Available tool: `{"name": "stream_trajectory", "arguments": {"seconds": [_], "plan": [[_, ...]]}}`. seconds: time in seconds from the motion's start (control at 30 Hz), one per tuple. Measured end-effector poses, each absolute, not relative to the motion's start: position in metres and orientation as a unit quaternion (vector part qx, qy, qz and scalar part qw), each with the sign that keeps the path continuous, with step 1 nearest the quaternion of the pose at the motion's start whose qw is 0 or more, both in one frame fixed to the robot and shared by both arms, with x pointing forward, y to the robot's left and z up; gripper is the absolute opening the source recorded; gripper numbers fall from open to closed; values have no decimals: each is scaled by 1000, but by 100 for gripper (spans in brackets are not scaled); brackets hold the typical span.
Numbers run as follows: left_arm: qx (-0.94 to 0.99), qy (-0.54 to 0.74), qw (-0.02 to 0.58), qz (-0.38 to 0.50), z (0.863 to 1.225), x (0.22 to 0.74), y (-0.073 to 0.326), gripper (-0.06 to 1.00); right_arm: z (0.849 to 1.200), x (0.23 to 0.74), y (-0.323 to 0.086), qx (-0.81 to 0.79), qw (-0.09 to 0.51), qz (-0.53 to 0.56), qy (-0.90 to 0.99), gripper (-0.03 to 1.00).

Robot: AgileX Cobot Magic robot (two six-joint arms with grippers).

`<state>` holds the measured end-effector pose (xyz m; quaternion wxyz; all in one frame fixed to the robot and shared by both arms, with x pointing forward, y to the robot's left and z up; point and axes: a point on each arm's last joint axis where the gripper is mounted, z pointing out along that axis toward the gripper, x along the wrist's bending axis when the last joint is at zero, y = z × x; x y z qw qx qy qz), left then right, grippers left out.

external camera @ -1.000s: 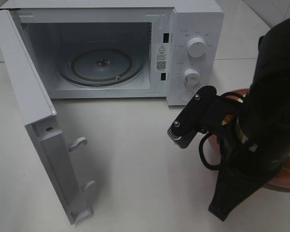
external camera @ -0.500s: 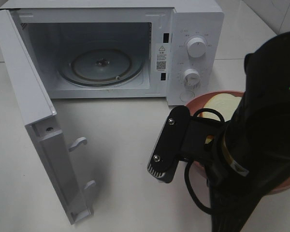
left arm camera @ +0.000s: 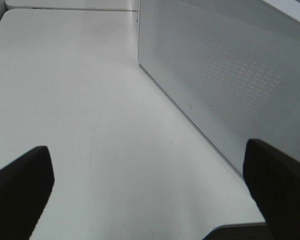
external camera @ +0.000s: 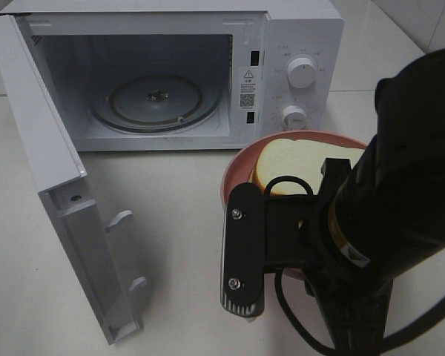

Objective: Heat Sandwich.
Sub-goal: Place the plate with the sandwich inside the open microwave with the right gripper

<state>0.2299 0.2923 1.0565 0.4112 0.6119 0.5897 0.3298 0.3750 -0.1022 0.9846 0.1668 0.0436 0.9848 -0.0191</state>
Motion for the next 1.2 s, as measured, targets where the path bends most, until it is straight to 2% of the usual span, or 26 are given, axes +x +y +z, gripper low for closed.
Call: {"name": "stream_trajectory", "arguments": {"seconds": [0.2, 0.57, 1.2], "plan": [[612, 590, 411, 330, 1057, 230, 292, 97, 985, 376, -99, -17, 170, -14, 985, 3], [612, 590, 411, 330, 1057, 230, 292, 97, 984, 374, -96, -22, 163, 2, 986, 3], [612, 590, 411, 330, 1057, 230, 292, 97, 983, 396, -105, -197, 153, 15, 968, 3]]}}
